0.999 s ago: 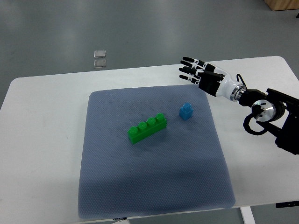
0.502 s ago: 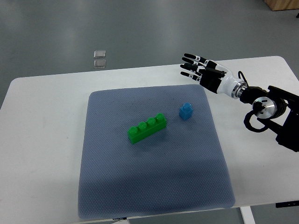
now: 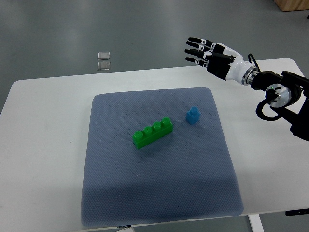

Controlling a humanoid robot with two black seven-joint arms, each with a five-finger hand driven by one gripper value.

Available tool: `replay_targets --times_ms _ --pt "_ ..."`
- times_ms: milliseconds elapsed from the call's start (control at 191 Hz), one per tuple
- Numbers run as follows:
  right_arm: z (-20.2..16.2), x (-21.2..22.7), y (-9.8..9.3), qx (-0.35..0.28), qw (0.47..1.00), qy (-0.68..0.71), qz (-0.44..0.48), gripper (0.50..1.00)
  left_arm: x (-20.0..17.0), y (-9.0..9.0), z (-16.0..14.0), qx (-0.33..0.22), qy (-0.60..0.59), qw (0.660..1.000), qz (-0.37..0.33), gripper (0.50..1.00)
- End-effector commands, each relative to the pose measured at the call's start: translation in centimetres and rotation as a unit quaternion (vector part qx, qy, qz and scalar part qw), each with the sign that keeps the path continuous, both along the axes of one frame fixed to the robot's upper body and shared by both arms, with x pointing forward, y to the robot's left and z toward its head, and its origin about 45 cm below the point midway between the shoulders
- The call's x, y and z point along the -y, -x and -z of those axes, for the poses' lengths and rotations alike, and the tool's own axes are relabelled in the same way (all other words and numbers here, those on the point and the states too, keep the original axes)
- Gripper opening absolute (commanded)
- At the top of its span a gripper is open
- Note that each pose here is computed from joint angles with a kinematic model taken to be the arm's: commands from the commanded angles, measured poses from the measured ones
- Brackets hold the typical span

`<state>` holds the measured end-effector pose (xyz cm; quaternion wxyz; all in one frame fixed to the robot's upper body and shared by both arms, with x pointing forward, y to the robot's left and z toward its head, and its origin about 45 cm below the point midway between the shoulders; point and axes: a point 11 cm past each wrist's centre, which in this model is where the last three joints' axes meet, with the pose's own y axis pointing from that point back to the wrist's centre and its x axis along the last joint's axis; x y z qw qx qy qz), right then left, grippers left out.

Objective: Stack blue block on green block with right hand
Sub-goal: 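Move the right hand down toward the small blue block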

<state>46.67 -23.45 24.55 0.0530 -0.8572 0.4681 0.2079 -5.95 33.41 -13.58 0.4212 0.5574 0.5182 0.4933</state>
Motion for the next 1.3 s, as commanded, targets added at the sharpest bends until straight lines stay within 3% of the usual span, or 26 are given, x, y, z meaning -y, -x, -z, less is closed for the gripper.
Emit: replay_targets --times_ms 0,251,497,633,1009,1296 --pt "0.1 -0.1 0.1 0.018 0.999 0.043 -0.013 0.924 0.0 0.0 0.0 0.000 -0.001 1.000 0.001 1.000" --pt "0.4 -0.2 0.2 0.039 0.994 0.099 -0.031 0.924 0.0 0.0 0.0 0.000 0.000 1.000 0.000 1.000" --pt "-1.2 2.0 0.5 0.134 0.966 0.213 -0.063 0.924 0.0 0.0 0.0 0.000 0.000 1.000 0.000 1.000" --pt "-1.3 1.9 0.9 0.149 0.957 0.234 -0.078 0.924 0.0 0.0 0.0 0.000 0.000 1.000 0.001 1.000" --pt "0.2 1.4 2.2 0.233 0.871 0.394 -0.181 0.921 0.0 0.0 0.0 0.000 0.000 1.000 0.001 1.000" --pt "3.0 1.2 3.2 0.266 0.757 0.532 -0.270 0.924 0.0 0.0 0.0 0.000 0.000 1.000 0.001 1.000"
